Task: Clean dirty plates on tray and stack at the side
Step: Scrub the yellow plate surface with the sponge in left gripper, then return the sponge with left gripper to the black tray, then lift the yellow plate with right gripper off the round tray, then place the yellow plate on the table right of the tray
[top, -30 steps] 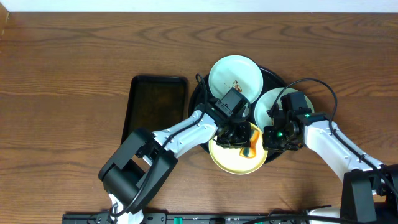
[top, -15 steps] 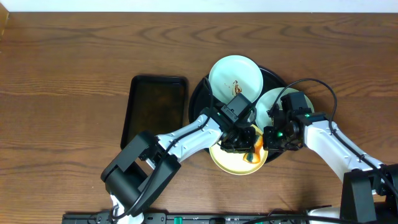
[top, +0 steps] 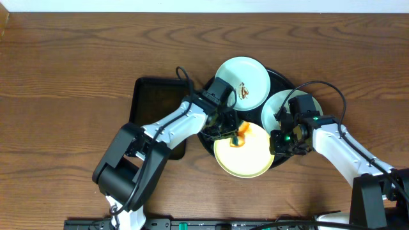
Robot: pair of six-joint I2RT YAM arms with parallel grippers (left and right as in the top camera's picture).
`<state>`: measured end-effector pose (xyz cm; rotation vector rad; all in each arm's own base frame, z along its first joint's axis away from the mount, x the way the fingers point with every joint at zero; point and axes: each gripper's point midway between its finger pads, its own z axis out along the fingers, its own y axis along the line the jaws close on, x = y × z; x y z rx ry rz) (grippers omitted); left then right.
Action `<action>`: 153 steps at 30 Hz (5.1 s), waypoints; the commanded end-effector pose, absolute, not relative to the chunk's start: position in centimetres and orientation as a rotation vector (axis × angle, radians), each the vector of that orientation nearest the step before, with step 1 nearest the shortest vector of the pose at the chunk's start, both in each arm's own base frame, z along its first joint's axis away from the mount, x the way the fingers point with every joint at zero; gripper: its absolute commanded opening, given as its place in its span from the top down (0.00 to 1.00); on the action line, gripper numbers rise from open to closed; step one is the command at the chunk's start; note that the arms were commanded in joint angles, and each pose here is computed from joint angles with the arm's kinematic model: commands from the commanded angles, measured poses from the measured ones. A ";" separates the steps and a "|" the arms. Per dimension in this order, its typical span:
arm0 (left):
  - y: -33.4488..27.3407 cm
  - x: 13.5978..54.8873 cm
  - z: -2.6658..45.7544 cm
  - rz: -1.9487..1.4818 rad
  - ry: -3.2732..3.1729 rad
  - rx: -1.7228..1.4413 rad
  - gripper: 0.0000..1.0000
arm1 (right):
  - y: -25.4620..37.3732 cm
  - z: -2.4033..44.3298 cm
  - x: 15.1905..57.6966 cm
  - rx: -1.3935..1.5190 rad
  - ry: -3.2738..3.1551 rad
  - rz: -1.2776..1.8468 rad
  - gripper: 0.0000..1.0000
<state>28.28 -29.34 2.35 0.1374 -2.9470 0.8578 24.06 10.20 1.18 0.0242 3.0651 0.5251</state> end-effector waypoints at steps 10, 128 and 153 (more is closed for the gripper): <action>-26.9 30.3 6.7 0.869 -3.118 -0.053 0.92 | 10.3 1.2 24.0 0.013 3.074 0.512 0.99; -6.5 33.3 11.9 0.380 -3.348 0.542 0.92 | -12.4 16.6 31.5 0.990 2.197 -0.375 0.99; -6.5 33.2 11.9 0.377 -3.343 0.541 0.92 | -20.0 7.2 28.1 1.488 2.268 -0.334 0.99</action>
